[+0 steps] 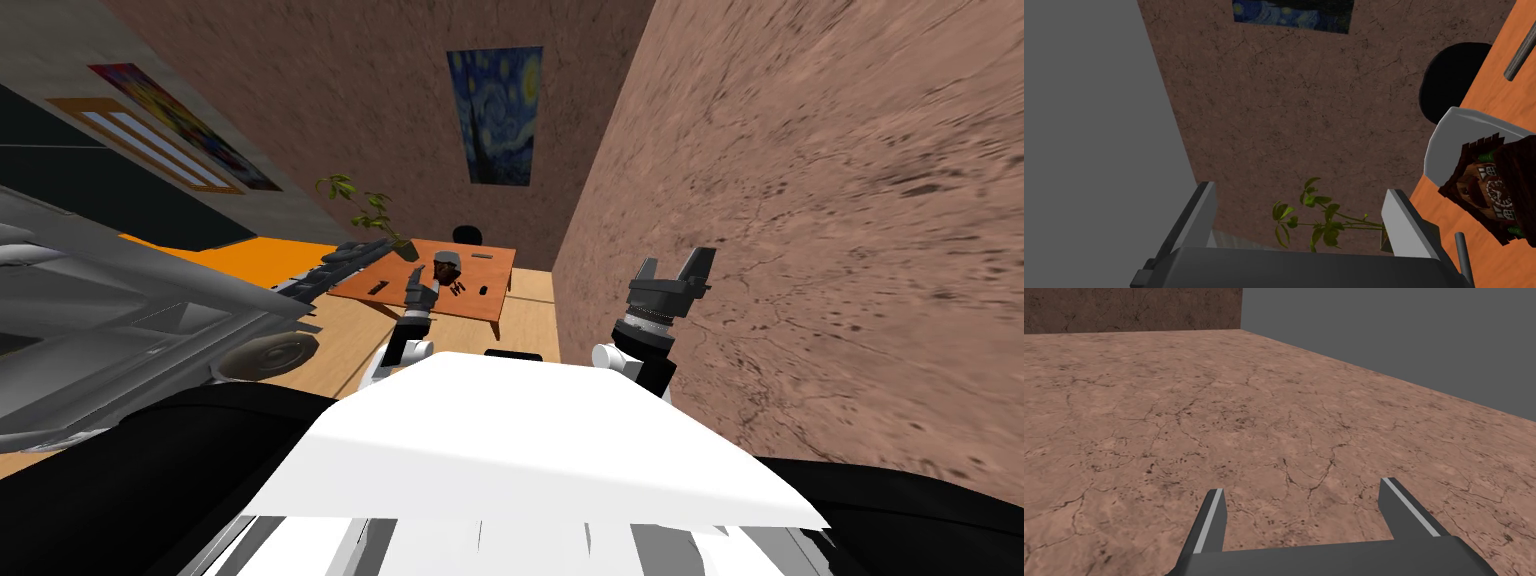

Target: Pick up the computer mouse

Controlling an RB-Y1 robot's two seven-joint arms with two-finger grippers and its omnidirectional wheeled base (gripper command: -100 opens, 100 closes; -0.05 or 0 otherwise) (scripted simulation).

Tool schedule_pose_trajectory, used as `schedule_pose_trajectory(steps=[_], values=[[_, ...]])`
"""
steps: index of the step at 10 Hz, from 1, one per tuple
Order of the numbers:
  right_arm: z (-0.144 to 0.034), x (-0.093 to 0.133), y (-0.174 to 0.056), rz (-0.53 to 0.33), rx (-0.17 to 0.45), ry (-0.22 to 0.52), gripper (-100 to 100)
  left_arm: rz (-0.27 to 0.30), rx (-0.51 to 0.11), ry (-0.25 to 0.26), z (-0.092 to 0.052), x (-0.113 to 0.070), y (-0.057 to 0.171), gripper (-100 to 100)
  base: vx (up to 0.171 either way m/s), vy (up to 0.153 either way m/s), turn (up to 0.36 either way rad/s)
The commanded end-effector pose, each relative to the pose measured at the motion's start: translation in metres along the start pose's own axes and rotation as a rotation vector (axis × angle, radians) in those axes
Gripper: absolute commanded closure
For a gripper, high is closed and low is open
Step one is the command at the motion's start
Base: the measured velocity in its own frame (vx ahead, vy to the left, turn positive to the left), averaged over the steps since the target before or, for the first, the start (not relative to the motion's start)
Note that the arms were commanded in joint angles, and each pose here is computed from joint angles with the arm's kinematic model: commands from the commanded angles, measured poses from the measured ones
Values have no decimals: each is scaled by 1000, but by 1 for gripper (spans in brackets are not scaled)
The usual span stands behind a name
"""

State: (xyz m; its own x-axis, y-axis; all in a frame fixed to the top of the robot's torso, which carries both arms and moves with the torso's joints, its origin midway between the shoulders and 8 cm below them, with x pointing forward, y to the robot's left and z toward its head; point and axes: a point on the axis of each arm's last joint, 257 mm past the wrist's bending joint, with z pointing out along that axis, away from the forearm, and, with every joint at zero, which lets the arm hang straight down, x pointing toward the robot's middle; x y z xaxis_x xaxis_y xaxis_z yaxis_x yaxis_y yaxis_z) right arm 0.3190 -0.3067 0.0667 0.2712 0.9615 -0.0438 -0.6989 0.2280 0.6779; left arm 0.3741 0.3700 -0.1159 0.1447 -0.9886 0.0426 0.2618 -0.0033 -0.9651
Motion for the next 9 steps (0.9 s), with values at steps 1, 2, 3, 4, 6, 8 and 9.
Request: schedule_pose_trajectory(steps=[1,2,3,4,6,8,9], values=[[0,0,0,0,0,0,0,-14,-35,-20,1,-8,16,-100,10,-83,-8],[0,0,0,0,0,0,0,-34,-84,-51,-3,-23,33,-100,17,-80,-35],[0,0,0,0,0,0,0,-57,-134,-85,-8,-38,51,-100,17,-124,-54],[0,0,0,0,0,0,0,-82,-180,-120,-14,-52,68,-100,47,-133,-44],[0,0,0,0,0,0,0,-110,-234,-160,-21,-67,88,-100,37,-91,-21],[0,0,0,0,0,0,0,-140,-286,-199,-29,-81,108,-100,54,-109,-22],[0,0,0,0,0,0,0,-172,-337,-239,-38,-94,127,-100,58,-89,-21]])
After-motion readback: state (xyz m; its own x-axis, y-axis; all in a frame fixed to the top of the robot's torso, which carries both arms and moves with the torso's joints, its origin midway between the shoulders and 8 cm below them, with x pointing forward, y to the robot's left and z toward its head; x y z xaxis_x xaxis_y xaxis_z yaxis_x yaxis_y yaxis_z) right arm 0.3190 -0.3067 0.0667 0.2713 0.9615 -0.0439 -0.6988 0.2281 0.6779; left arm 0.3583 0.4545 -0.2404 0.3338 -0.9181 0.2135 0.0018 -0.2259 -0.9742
